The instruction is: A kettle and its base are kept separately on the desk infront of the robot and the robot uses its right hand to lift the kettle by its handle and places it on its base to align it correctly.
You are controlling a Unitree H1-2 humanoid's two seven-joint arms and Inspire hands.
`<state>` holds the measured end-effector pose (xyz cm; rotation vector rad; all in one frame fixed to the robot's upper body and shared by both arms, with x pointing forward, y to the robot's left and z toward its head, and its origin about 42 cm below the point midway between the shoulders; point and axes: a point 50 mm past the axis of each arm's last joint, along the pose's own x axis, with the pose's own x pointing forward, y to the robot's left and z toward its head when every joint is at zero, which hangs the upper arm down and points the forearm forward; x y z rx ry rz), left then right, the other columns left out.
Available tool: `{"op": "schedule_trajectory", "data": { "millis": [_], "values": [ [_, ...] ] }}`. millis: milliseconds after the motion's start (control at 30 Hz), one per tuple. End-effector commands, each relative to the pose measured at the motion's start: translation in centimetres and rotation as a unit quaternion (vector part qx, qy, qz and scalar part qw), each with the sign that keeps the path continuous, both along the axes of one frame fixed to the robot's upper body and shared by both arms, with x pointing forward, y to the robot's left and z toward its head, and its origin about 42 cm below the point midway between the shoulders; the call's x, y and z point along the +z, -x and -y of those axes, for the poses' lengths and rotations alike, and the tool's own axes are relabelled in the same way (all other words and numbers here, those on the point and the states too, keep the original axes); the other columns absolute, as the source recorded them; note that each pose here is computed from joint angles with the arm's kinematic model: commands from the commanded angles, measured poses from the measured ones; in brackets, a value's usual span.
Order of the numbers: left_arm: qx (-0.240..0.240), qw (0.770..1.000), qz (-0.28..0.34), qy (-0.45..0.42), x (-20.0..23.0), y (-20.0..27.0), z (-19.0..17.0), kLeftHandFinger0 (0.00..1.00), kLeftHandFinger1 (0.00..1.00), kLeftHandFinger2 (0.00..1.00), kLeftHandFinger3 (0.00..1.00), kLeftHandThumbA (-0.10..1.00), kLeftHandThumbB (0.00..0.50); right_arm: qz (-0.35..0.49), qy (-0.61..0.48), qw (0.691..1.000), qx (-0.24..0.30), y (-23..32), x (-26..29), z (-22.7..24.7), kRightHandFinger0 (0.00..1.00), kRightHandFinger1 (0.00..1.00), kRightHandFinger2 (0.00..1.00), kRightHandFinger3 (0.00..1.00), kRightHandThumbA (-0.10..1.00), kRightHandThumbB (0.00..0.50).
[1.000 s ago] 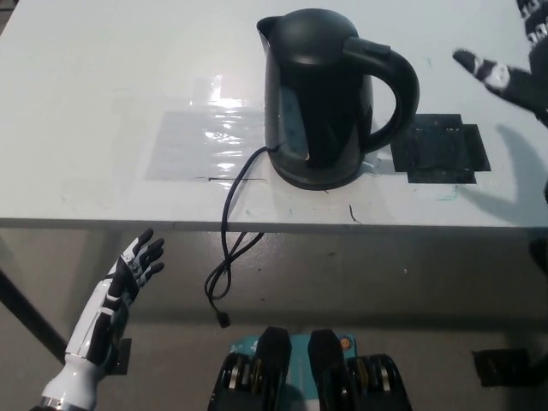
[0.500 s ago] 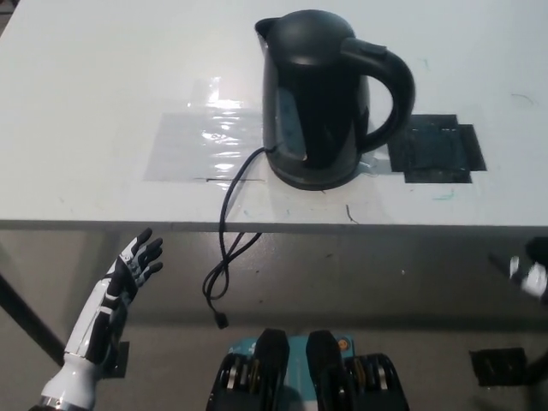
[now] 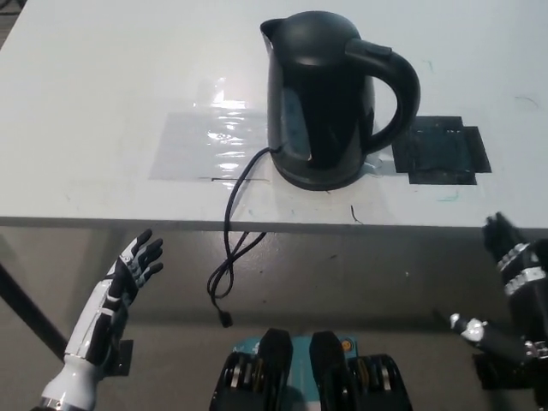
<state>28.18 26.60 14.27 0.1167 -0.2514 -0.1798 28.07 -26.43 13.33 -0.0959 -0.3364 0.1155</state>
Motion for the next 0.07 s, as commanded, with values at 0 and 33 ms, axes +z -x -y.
{"op": "schedule_trajectory", "data": {
  "millis": [0,33],
  "values": [
    [0.004,1.0,0.028,0.003,0.93,0.14,-0.22,1.0,1.0,1.0,1.0,1.0,0.101,0.035,0.014,0.999,0.006,-0.37,0.18,-0.48,1.0,1.0,1.0,1.0,1.0,0.369],
    [0.004,1.0,0.027,0.003,0.87,0.19,-0.22,1.0,1.0,1.0,1.0,1.0,0.101,0.034,0.015,0.999,0.007,-0.36,0.08,-0.47,1.0,1.0,1.0,1.0,1.0,0.368]
  ]
}}
